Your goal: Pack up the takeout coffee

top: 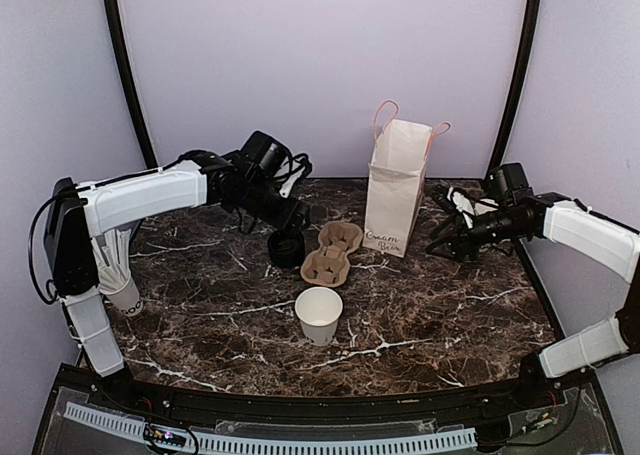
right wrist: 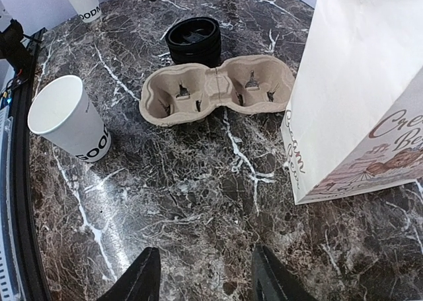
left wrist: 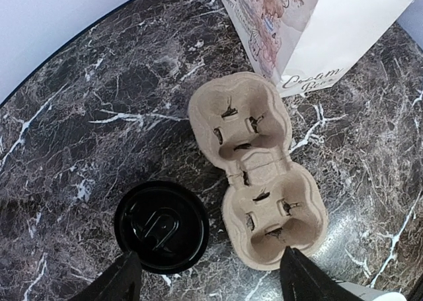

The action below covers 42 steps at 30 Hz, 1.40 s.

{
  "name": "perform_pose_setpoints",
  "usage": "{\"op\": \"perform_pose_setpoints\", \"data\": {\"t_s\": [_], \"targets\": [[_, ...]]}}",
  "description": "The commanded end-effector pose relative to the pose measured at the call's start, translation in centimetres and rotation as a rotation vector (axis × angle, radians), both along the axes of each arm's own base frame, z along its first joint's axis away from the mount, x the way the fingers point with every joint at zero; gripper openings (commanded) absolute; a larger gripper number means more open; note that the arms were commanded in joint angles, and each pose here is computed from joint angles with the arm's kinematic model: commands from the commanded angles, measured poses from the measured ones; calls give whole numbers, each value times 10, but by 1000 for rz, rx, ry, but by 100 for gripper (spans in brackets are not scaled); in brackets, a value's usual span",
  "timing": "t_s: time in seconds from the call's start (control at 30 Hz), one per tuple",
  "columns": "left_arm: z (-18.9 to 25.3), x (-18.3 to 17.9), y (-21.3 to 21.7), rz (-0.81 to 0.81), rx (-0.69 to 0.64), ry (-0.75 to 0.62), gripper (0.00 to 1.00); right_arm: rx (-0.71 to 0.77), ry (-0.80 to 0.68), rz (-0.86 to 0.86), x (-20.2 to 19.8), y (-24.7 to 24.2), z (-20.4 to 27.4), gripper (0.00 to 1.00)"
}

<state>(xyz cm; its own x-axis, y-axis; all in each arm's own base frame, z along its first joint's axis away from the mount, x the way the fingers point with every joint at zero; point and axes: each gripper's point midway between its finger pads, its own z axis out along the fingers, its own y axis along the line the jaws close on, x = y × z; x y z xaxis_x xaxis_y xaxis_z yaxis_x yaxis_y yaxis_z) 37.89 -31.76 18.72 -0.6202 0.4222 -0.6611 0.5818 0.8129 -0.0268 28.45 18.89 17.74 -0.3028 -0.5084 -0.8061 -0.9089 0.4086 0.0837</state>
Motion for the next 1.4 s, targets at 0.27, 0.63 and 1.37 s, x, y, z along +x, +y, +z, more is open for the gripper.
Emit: {"op": "perform_pose_setpoints", "data": {"t_s": [0.27, 0.63, 1.37], "targets": [[-45, -6, 11, 93, 212, 72, 57, -132, -84, -4, 6, -5, -15, 48], [-56, -3, -12, 28, 204, 66, 43, -173, -70, -16, 9, -6, -26, 48], [-88, 15, -17, 63, 304, 95, 41, -224, -70, 12, 6, -2, -35, 48]]}}
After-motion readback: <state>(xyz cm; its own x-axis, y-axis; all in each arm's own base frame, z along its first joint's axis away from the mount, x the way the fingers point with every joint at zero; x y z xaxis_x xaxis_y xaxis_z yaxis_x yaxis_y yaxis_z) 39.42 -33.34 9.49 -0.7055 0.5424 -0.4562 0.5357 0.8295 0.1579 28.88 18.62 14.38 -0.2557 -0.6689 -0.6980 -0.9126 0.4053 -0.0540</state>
